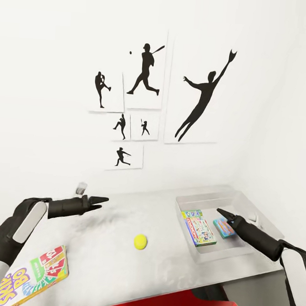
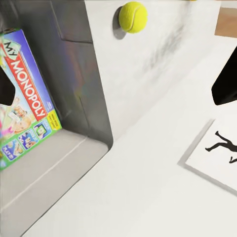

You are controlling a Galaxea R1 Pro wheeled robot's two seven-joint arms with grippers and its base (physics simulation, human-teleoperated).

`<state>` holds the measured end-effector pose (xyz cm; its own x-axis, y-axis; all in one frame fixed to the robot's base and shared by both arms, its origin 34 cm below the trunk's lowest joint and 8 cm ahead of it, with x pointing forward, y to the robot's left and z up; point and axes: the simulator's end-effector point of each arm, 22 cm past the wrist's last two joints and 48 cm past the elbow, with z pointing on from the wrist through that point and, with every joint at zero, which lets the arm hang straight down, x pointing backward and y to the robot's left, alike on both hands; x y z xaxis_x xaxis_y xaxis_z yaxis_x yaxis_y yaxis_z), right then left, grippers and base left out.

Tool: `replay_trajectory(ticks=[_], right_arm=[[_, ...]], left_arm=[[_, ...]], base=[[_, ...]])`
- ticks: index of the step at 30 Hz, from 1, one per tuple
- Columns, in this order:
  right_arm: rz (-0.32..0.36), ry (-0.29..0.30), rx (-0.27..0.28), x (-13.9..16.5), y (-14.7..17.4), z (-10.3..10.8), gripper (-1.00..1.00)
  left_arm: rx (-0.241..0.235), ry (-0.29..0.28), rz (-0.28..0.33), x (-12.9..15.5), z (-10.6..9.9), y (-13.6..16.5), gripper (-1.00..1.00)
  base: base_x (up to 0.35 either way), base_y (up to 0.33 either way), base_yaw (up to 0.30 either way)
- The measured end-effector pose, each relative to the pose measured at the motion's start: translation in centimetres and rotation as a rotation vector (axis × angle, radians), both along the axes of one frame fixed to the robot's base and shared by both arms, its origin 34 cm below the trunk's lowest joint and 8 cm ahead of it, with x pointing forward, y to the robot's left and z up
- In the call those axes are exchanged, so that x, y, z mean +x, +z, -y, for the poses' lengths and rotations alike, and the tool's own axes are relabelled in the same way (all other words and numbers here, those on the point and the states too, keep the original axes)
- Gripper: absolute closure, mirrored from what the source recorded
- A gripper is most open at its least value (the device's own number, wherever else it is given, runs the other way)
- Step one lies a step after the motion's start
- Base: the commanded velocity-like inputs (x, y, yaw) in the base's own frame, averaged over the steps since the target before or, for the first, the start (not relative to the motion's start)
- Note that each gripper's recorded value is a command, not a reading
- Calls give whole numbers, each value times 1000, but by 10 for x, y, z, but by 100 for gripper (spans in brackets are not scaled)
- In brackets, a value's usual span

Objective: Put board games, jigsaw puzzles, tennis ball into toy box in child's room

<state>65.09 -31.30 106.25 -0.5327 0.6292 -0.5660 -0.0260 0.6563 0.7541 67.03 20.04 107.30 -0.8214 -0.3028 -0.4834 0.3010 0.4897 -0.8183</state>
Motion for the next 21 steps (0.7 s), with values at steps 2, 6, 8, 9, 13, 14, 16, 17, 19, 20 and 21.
replay_trajectory(ticks=[2, 6, 8, 9, 13, 14, 16, 17, 19, 20, 21], right_arm=[[-14, -10, -26, 7, 1, 1, -100], [-49, 2, -64, 17, 4, -5, -100], [-62, 6, -78, 21, 7, -6, -100], [-64, 6, -83, 22, 8, -6, -100], [-66, -11, -114, 34, 19, -1, -100], [-68, -16, -121, 35, 20, 1, -100], [-78, -32, -143, 39, 21, 4, -100], [-81, -35, -152, 41, 21, 5, -100], [-91, -42, -177, 44, 22, 5, -100], [-94, -43, -185, 45, 22, 5, -100], [-97, -44, -191, 46, 22, 5, -100]], left_arm=[[56, 16, -23, 17, 14, -9, -100], [153, 36, -95, 49, 43, -28, -100], [194, 49, -134, 63, 51, -34, -100], [208, 53, -146, 68, 54, -36, -100], [272, 63, -197, 86, 79, -39, -100], [288, 64, -204, 89, 85, -39, -100], [335, 68, -223, 94, 98, -40, -100], [352, 70, -228, 96, 101, -40, -100], [393, 76, -239, 100, 108, -39, -100], [406, 79, -242, 101, 109, -39, -100], [414, 80, -244, 102, 110, -39, -100]], base=[[0, 0, 0], [0, 0, 0], [0, 0, 0], [0, 0, 0], [0, 0, 0], [0, 0, 0], [0, 0, 0], [0, 0, 0], [0, 0, 0], [0, 0, 0], [0, 0, 0]])
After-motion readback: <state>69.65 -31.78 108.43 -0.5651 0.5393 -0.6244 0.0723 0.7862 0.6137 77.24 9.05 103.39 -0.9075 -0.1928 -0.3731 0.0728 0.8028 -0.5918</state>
